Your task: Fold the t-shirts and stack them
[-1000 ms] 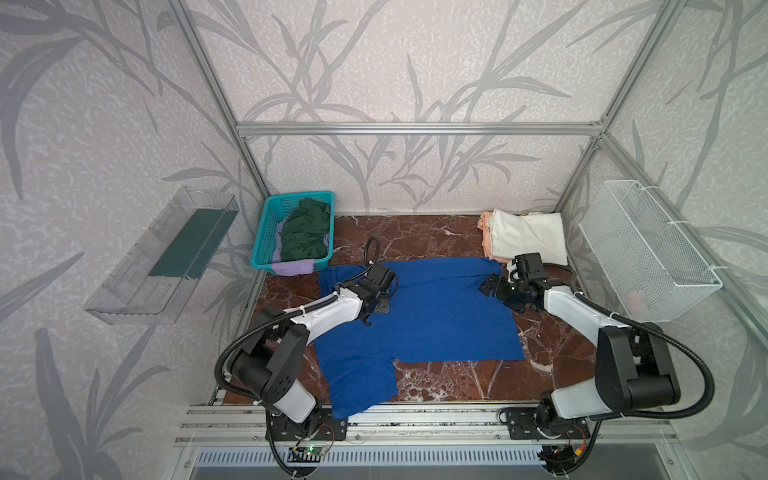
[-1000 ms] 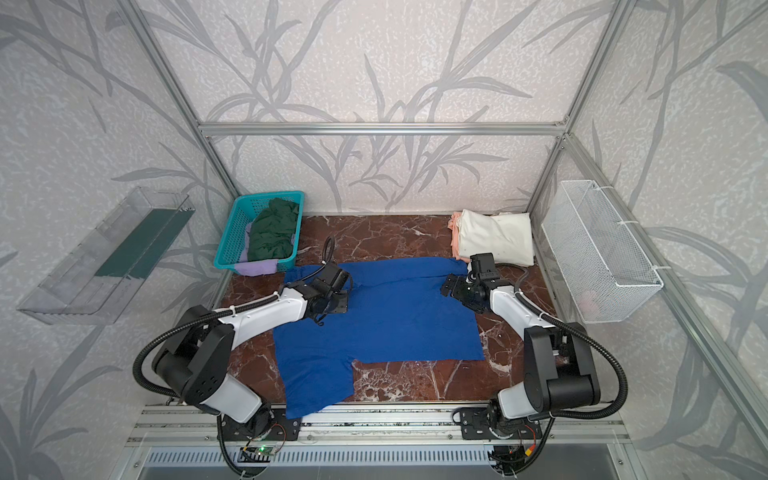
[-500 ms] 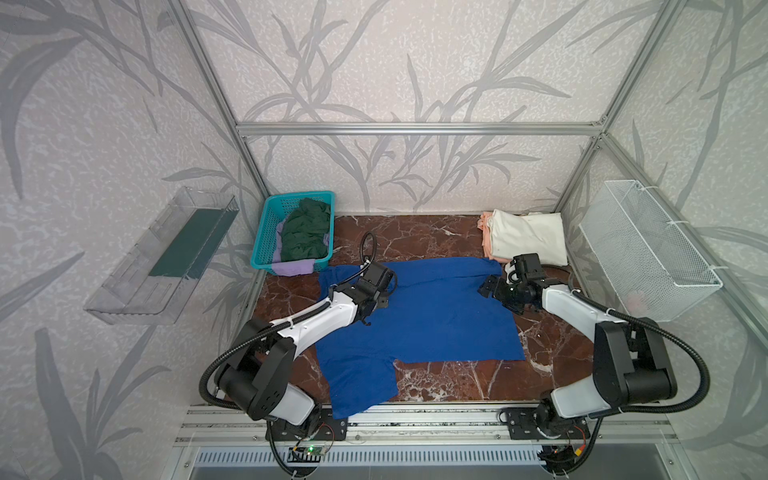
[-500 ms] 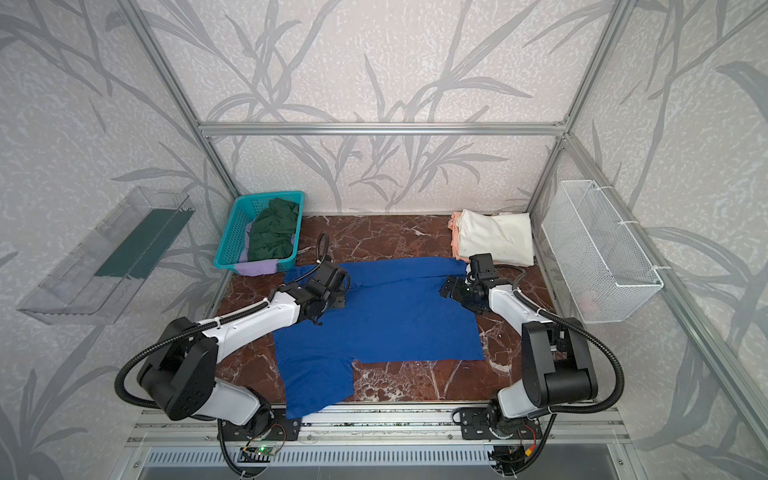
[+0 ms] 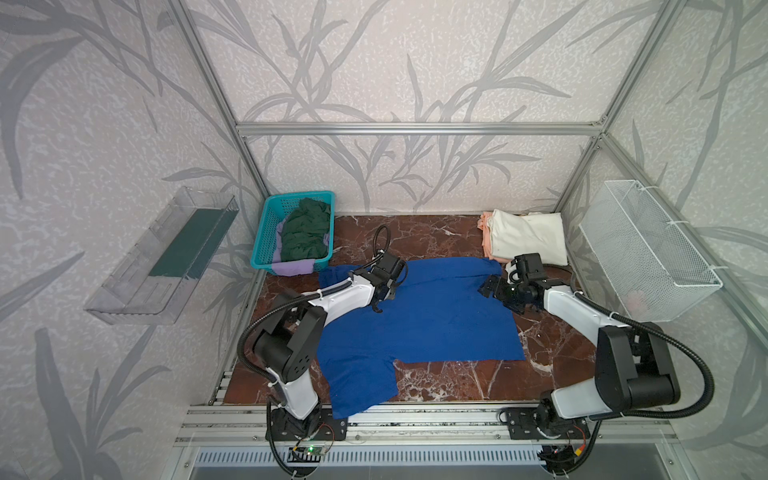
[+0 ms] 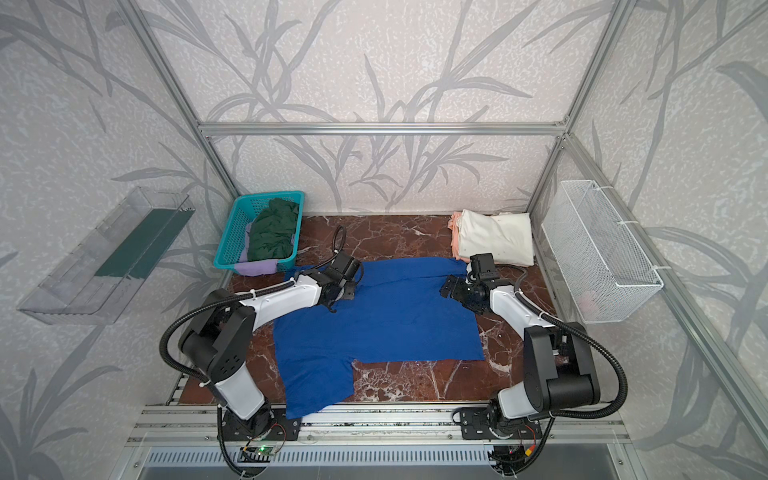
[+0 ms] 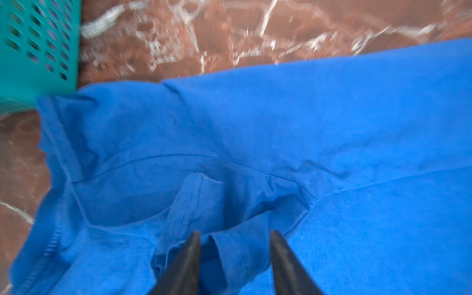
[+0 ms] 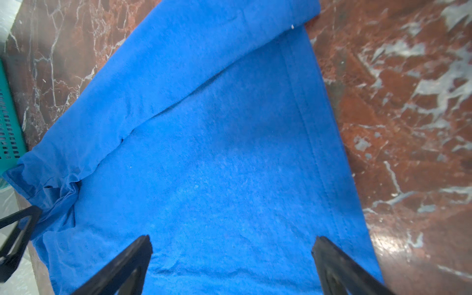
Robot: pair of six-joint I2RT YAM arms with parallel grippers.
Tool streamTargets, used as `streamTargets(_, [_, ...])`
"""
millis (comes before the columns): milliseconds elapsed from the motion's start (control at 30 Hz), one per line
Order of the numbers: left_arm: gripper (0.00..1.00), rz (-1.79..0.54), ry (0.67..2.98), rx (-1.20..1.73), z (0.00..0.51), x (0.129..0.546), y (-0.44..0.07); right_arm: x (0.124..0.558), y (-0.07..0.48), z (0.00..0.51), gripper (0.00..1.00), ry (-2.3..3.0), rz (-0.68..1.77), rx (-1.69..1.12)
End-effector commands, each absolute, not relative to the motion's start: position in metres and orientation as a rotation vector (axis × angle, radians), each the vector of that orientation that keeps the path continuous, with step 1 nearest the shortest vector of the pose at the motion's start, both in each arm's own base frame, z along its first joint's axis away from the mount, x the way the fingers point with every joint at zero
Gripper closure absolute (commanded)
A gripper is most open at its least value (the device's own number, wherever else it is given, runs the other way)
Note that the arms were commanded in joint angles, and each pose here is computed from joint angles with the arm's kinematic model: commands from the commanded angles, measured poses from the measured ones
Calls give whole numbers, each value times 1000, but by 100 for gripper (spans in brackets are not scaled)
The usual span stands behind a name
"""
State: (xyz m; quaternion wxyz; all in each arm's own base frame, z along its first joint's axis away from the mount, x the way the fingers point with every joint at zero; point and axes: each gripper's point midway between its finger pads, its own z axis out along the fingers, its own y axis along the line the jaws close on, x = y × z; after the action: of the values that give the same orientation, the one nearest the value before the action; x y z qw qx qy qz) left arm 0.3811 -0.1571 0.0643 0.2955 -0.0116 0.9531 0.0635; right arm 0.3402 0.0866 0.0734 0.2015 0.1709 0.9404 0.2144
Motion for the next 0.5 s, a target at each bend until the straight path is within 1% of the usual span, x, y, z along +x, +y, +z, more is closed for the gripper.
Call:
streamTargets(0, [70,206,2556,-20,67,384,-156,334,88,80,1,2623,606,449])
streamTargets(100, [83,199,2550,-16,67,385,-157,333,86,80,1,2627,593,451])
streamTargets(167, [93,206,2552,-13,67,386,-157,333,85,78,1,2633,583,458])
streamTargets(233, [100,198,2556,-13,67,386,-158,333,84,77,1,2637,578,465])
streamTargets(467, [100,111,2565,-36,77,371,-169,333,84,79,1,2637,577,460])
